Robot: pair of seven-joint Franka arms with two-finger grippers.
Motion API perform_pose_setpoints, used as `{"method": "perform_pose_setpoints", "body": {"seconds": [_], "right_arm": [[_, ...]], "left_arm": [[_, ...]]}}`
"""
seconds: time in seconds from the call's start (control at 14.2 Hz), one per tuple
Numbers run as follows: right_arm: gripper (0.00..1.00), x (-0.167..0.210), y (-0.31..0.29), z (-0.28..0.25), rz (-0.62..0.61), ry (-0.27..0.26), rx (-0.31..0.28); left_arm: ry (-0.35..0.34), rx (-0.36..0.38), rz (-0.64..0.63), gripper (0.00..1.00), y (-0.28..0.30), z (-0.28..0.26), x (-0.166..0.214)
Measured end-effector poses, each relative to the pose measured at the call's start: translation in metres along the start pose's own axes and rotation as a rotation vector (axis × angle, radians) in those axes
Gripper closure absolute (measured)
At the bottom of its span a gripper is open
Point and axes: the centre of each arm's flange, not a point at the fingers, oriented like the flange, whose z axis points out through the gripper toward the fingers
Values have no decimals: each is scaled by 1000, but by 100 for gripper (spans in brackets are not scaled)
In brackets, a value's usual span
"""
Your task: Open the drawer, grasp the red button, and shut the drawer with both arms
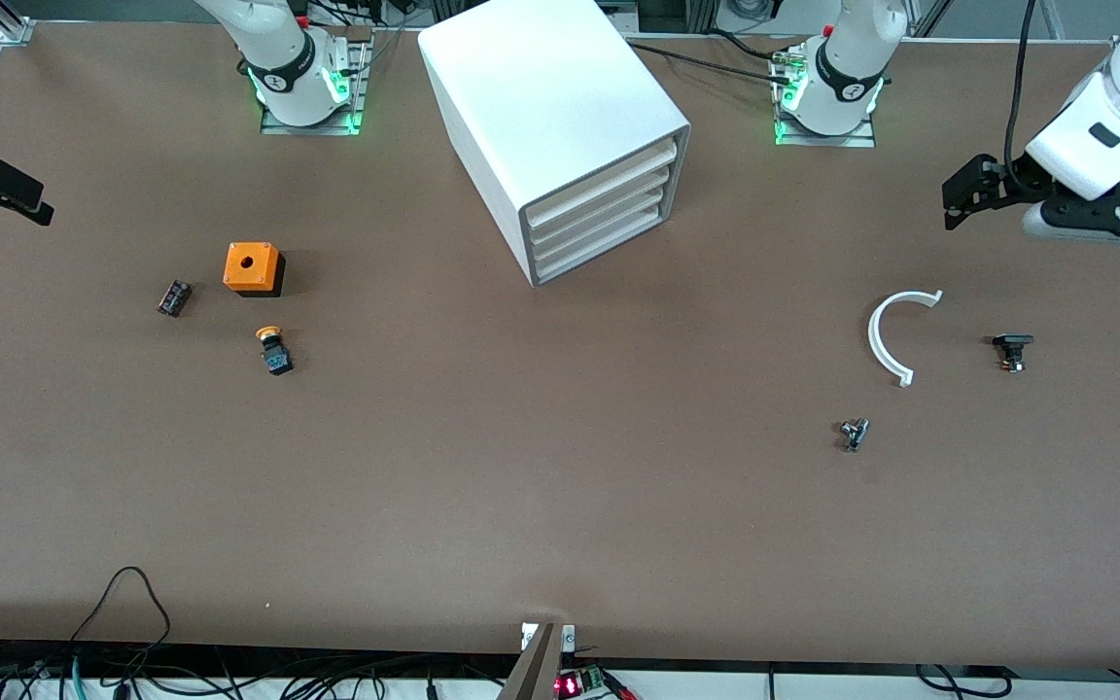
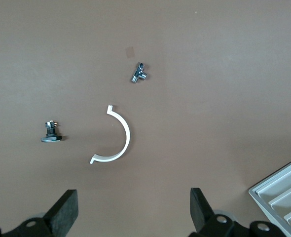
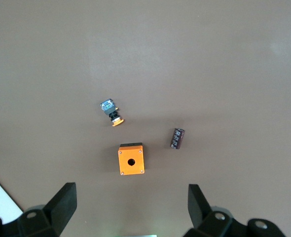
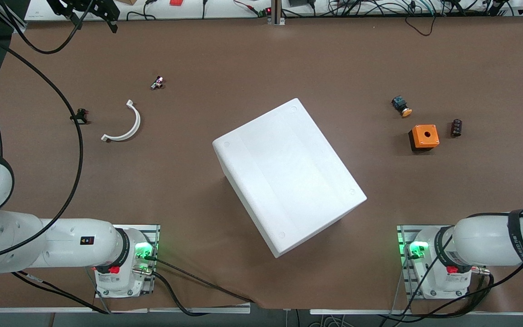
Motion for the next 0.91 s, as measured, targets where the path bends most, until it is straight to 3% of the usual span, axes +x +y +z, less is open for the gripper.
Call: {"method": "perform_pose_setpoints", "body": {"seconds": [0.42, 0.63, 0.91], "right_arm": [[0, 0, -10, 0, -18, 0, -1], [0, 0, -10, 0, -19, 0, -1], [0, 0, -10, 0, -18, 0, -1]], "left_arm": [[-146, -31, 19, 0, 8, 71, 23], [-285, -212, 8, 0, 32, 138, 33], [-447, -567, -105, 0, 73, 262, 34]]}}
